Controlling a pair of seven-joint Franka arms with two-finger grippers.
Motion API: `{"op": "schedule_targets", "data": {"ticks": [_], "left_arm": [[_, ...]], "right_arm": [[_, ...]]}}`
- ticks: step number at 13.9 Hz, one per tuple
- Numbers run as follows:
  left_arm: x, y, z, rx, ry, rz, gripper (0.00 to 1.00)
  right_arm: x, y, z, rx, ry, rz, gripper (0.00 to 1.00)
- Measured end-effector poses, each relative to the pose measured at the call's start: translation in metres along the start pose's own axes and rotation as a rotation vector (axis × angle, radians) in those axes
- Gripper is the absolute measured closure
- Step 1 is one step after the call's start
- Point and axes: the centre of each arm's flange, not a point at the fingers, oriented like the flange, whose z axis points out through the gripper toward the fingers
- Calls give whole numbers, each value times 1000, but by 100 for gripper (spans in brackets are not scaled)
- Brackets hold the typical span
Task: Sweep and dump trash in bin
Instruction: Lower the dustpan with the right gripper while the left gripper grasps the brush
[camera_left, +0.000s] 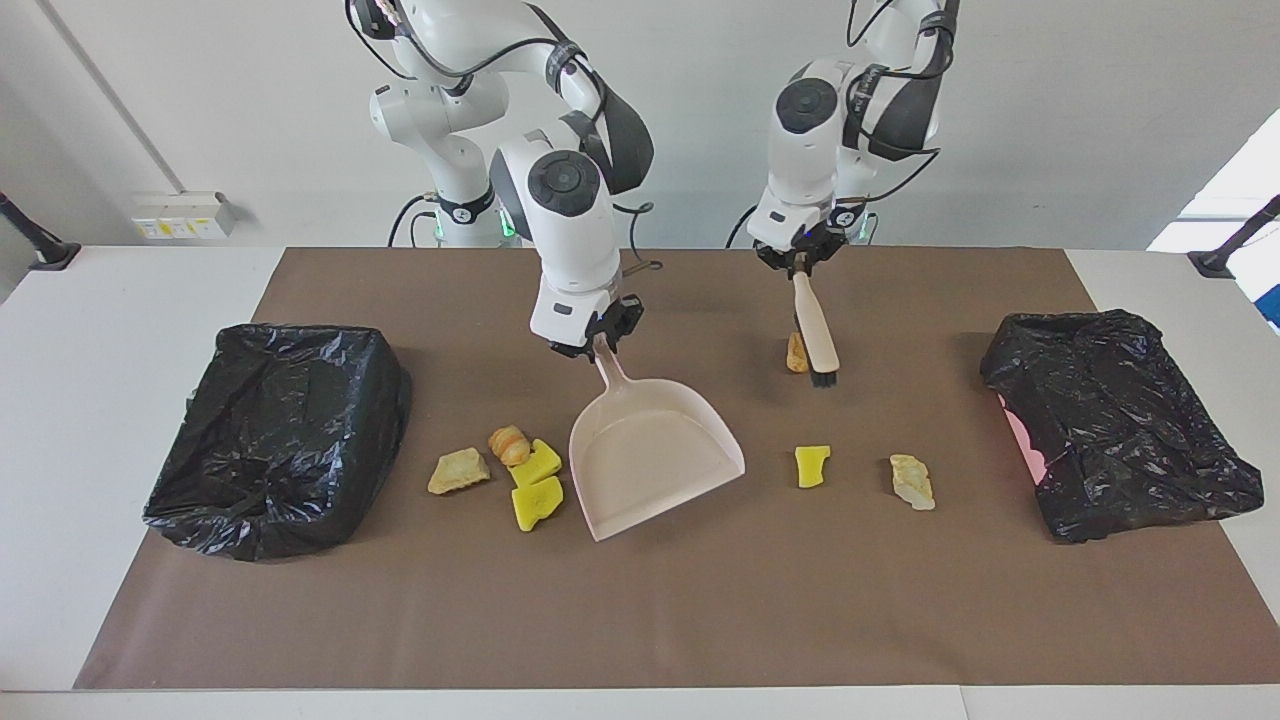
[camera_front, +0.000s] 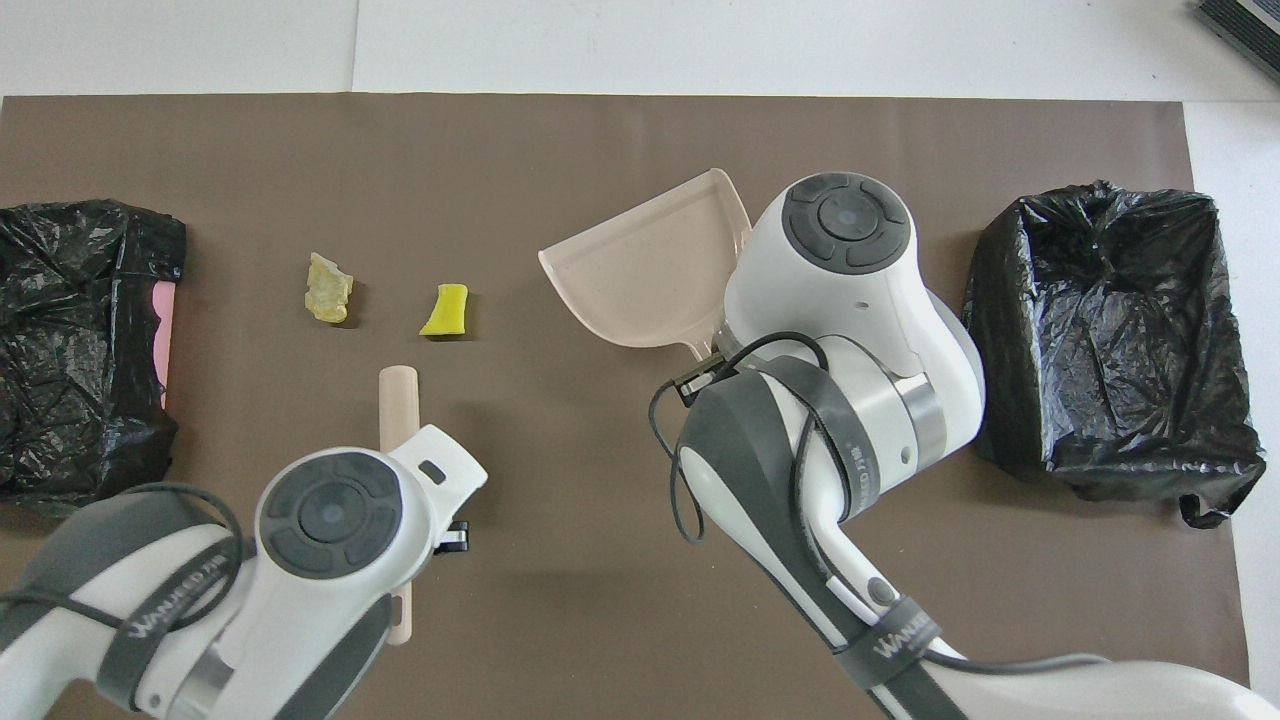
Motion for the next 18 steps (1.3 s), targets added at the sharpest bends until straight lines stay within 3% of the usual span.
{"op": "schedule_targets", "data": {"ticks": [5,9,14,18], "left_arm": [[103,-91,22,-42,57,35,74],[173,-149,38,-46,99,53,74],[225,-178,85,-14,129,97,74],[228,-153,91,-13,122,256,74]], "right_arm": [[-16,-5,23,16,-81,-351,68],[-28,-1,47,-8,-88,-586,68],[-38,-37,99,-76,-95,-686,68],[-30,-48,126,-84,-88,-600,68]]}}
